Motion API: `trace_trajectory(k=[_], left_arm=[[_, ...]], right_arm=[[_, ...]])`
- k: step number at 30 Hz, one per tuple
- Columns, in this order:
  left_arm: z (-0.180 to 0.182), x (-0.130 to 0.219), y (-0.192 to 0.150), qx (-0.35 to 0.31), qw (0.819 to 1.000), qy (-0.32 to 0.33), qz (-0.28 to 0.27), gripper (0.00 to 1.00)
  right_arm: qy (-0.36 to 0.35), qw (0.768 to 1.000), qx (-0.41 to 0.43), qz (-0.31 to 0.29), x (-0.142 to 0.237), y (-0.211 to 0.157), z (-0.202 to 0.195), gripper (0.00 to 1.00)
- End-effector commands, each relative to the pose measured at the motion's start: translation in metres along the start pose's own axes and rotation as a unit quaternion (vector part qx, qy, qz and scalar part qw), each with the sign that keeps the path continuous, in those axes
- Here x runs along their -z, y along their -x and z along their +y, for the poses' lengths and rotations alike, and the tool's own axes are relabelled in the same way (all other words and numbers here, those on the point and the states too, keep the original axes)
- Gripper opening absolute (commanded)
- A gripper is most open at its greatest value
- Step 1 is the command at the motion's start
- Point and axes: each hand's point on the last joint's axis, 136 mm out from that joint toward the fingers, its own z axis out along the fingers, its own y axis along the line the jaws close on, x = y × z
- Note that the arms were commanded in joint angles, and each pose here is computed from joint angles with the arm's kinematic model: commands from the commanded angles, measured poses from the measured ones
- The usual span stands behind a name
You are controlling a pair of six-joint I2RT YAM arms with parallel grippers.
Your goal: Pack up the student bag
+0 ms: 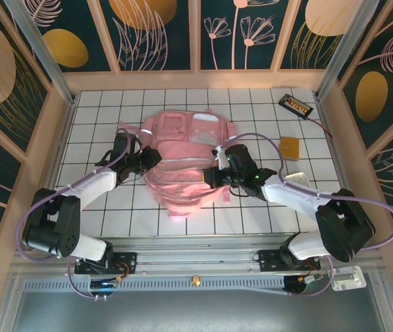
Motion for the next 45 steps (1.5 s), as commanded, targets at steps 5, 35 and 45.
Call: trace_trajectory(k=[5,35,45], left_arm=[[-0.04,0.013,0.011,0.04,0.992,-0.113,-0.039,0.0],[-0.071,0.025,-0.019,0.046,0.983,-0.174,-0.04,0.0],[-0.054,0.07,-0.016,-0.12,0.982,-0.096,-0.113,0.58]], right_arm=[[0.041,0.999,-0.013,-0.001,0.004,0.015,0.024,0.0],[0.132,0.984,-0.102,0.069,-0.121,0.023,0.119,0.0],[0.135,0.98,-0.141,0.034,-0.085,0.038,0.103,0.0]])
